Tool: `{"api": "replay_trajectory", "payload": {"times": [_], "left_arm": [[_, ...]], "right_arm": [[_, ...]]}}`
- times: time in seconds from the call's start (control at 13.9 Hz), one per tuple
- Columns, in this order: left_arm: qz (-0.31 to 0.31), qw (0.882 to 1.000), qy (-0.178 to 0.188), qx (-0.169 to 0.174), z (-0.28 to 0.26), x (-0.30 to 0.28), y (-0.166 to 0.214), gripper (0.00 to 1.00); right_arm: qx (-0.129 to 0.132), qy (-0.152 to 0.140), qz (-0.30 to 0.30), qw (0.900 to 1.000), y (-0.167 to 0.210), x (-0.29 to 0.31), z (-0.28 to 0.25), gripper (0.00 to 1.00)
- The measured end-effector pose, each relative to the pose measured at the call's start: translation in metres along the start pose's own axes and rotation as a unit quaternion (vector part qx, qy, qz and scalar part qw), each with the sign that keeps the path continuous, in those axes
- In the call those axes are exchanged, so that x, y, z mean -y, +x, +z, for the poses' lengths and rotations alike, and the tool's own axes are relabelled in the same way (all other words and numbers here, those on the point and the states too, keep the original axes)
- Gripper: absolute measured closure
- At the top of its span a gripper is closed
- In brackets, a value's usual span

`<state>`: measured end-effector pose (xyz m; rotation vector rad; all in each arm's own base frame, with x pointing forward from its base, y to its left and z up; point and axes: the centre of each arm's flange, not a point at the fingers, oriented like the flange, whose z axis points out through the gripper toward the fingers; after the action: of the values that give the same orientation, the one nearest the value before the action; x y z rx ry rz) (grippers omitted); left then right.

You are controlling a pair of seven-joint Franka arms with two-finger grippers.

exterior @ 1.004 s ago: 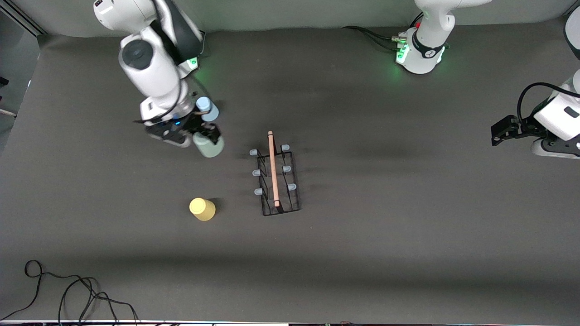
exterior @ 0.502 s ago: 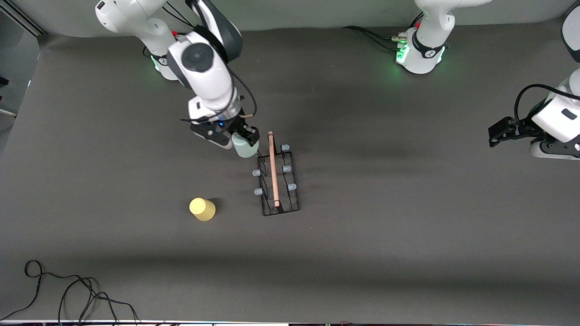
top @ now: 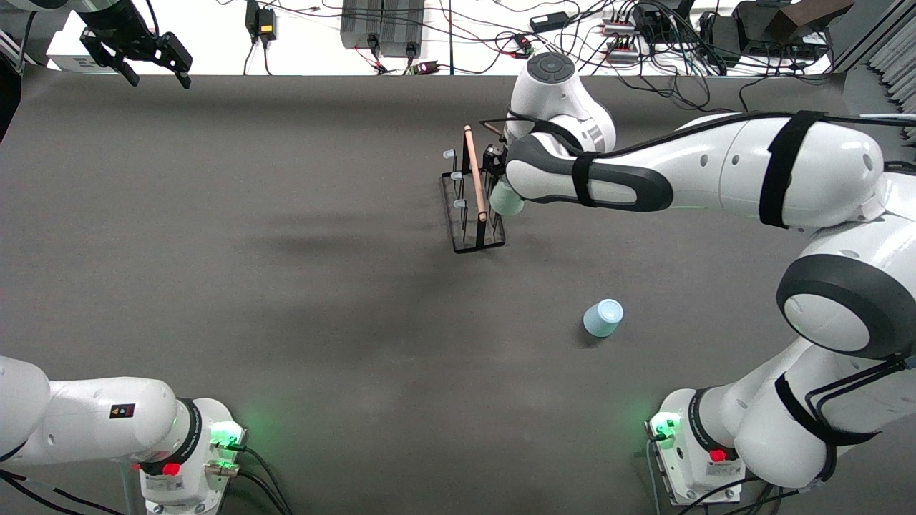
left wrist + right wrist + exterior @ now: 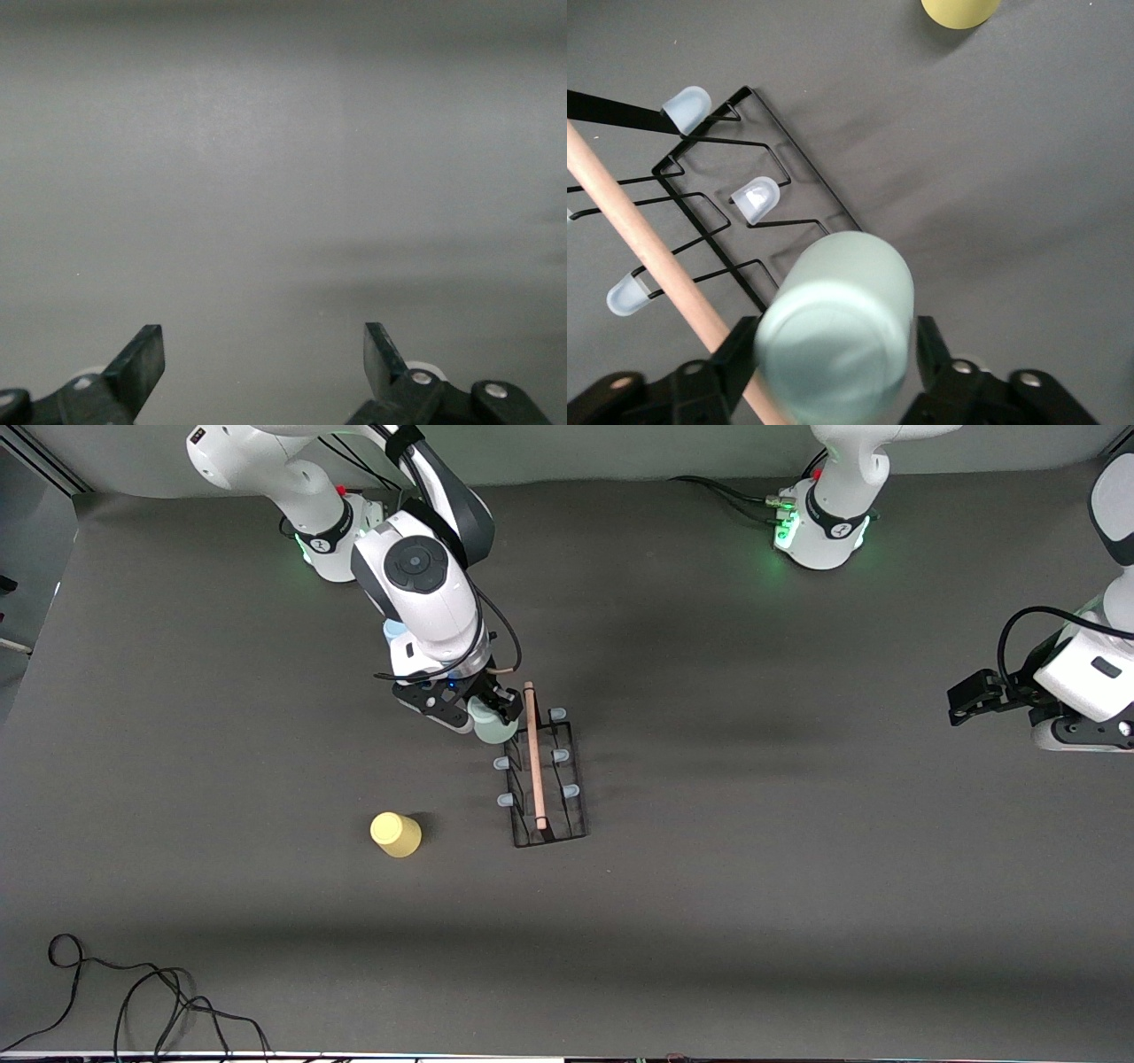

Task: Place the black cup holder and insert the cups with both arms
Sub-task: 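Open the right gripper and move it toward the yellow cup, then lower the right gripper and close it around the yellow cup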

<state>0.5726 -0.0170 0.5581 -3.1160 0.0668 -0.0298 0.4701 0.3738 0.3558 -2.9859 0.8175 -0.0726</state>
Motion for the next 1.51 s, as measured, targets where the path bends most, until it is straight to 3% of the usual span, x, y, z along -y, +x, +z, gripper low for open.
{"api": "replay_trajectory", "payload": {"times": [0.14,0.22,0.43,0.57,0.86,1.08,1.22,1.51], "left_arm": [[0.000,1.000,0.000,0.004,0.001,0.000,-0.001,0.00],[0.000,1.000,0.000,0.004,0.001,0.000,-0.001,0.00],[0.000,1.000,0.000,0.006,0.000,0.000,-0.001,0.00],[0.000,1.000,0.000,0.007,0.000,0.000,-0.001,0.00],[0.000,1.000,0.000,0.008,0.000,0.000,-0.002,0.00],[0.000,1.000,0.000,0.009,0.000,0.000,-0.002,0.00],[0.000,1.000,0.000,0.008,0.000,0.000,-0.002,0.00],[0.000,1.000,0.000,0.005,-0.003,0.000,-0.001,0.00]], "right_arm": [[-0.001,0.002,0.002,1.000,0.002,0.001,0.000,0.11],[-0.003,0.004,0.004,1.000,0.004,0.002,-0.003,0.01],[-0.012,0.002,-0.010,1.000,0.030,-0.003,-0.017,0.00],[-0.011,-0.019,-0.048,0.999,0.072,-0.021,-0.037,0.00],[-0.027,-0.036,-0.132,0.990,0.171,-0.080,-0.051,0.00],[-0.034,-0.006,-0.144,0.989,0.221,-0.109,-0.024,0.00],[-0.026,0.016,-0.151,0.988,0.232,-0.110,0.010,0.00],[-0.041,0.000,-0.157,0.987,0.237,-0.108,0.073,0.00]]}}
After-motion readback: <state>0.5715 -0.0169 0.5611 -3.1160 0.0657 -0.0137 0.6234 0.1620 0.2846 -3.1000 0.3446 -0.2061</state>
